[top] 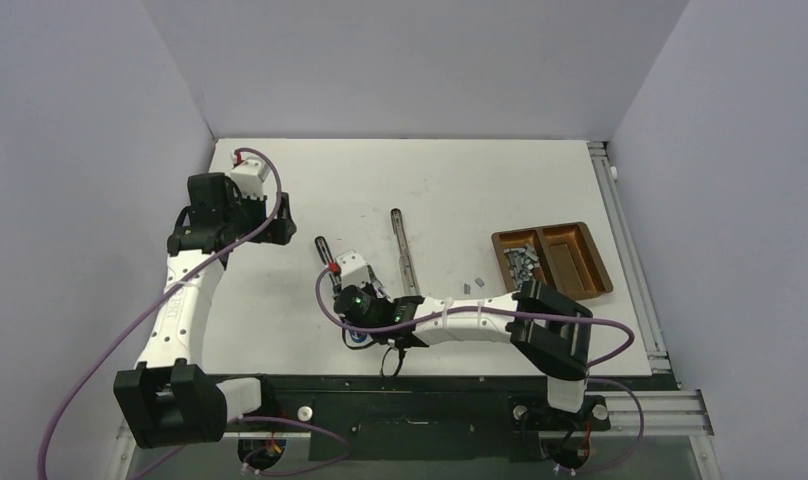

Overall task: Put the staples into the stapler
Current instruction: Install the staple into the stapler.

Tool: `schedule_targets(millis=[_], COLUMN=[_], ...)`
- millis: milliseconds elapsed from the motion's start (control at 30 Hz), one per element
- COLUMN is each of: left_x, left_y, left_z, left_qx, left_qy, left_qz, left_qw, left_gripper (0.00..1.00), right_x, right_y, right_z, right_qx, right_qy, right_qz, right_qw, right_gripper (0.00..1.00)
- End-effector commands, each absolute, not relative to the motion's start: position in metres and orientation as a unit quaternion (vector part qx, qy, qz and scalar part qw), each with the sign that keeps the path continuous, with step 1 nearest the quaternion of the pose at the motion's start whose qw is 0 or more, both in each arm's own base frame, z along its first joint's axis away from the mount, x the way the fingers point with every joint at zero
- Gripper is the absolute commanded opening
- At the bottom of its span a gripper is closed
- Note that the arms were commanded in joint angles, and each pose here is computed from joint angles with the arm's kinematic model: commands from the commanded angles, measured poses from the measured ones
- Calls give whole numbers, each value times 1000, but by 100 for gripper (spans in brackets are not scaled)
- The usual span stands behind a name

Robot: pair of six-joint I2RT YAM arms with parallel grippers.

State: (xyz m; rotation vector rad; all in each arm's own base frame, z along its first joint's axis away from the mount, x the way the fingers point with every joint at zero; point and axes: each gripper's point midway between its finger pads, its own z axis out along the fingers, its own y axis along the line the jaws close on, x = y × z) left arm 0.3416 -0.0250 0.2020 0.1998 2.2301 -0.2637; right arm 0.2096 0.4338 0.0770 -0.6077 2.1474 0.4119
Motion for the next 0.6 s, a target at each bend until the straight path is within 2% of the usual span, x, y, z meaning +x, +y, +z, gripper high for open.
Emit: schedule_targets(millis=[0,567], left_x=[341,342], left_y=[-24,-23], left_z=[220,223], left_qx=[75,78], left_qy=[882,881], left_qz=[-106,-102], left_qw=[452,455], left_gripper=[96,96], right_x=[211,213], right_y=[448,448], right_z=[96,81], right_qx=[-227,-233], right_qy=[844,851], right_qz=[183,181], right_qw=[449,435], right_gripper=[9,9])
